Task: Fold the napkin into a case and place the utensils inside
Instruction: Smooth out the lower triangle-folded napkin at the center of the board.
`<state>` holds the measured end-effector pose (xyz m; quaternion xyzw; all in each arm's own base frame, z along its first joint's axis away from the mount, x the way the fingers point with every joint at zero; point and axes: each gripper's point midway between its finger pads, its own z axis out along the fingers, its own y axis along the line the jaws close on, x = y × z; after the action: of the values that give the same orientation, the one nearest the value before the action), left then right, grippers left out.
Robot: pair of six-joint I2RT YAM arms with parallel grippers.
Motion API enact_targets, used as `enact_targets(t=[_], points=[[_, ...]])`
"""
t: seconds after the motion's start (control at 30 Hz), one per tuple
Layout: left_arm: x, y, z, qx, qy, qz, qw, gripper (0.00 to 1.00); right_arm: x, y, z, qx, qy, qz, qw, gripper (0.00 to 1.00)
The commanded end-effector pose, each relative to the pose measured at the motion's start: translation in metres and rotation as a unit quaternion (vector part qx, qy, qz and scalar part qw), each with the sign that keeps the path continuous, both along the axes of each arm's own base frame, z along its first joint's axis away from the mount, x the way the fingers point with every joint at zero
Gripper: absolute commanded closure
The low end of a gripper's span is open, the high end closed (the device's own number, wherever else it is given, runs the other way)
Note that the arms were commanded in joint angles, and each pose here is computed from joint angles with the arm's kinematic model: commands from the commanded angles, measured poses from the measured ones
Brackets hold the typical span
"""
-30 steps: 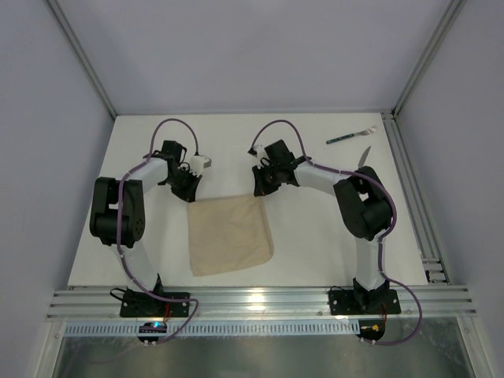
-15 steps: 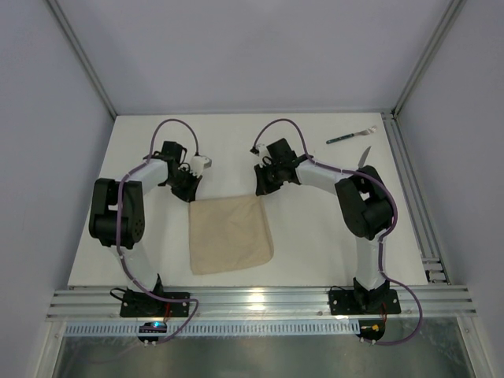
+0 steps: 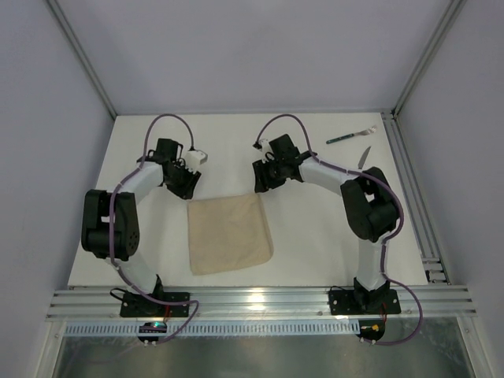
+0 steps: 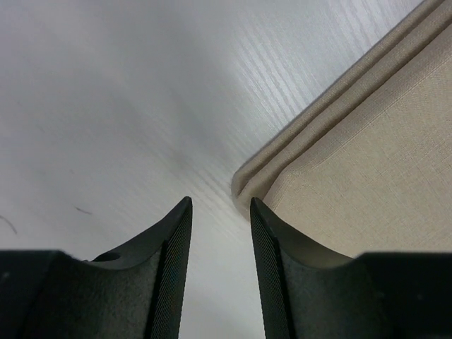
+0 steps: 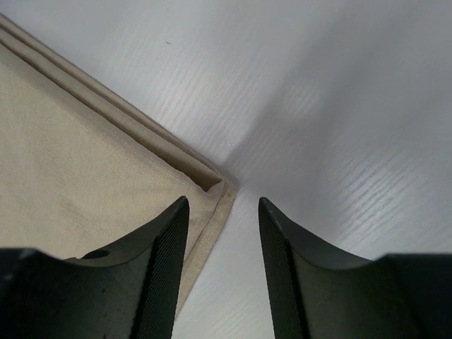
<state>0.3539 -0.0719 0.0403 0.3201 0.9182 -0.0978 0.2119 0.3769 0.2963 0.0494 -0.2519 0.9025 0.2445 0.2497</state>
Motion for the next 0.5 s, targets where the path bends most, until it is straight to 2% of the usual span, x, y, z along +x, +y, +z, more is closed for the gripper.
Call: enact_targets(t=[0.0,0.1,0.13,0.2,0.27,0.47], points=[[0.021,0.01,0.034,0.011,-0.076,0.022,0.997,0.59,-0.005,-0.008,0.051,0.018,-0.051,-0.012,0.998,0.5],[0.025,0.015,0.052,0.003,-0.103,0.034,0.994,0.54,-0.02,-0.013,0.047,0.012,-0.043,-0.017,0.999,0.45],[0.022,0.012,0.059,-0.008,-0.108,0.032,0.994,0.52,-0.033,-0.015,0.039,0.011,-0.027,-0.017,0.999,0.4],[0.015,0.006,0.063,-0.028,-0.104,0.02,0.994,0.51,-0.054,-0.017,0.022,0.009,0.001,-0.011,1.0,0.38],[0.0,-0.005,0.059,-0.055,-0.087,-0.004,0.995,0.49,-0.069,-0.01,0.017,0.011,0.009,-0.002,1.0,0.37],[-0.029,-0.008,0.02,-0.056,-0.027,-0.038,0.997,0.45,-0.097,-0.005,-0.003,0.023,0.044,0.001,0.999,0.37]])
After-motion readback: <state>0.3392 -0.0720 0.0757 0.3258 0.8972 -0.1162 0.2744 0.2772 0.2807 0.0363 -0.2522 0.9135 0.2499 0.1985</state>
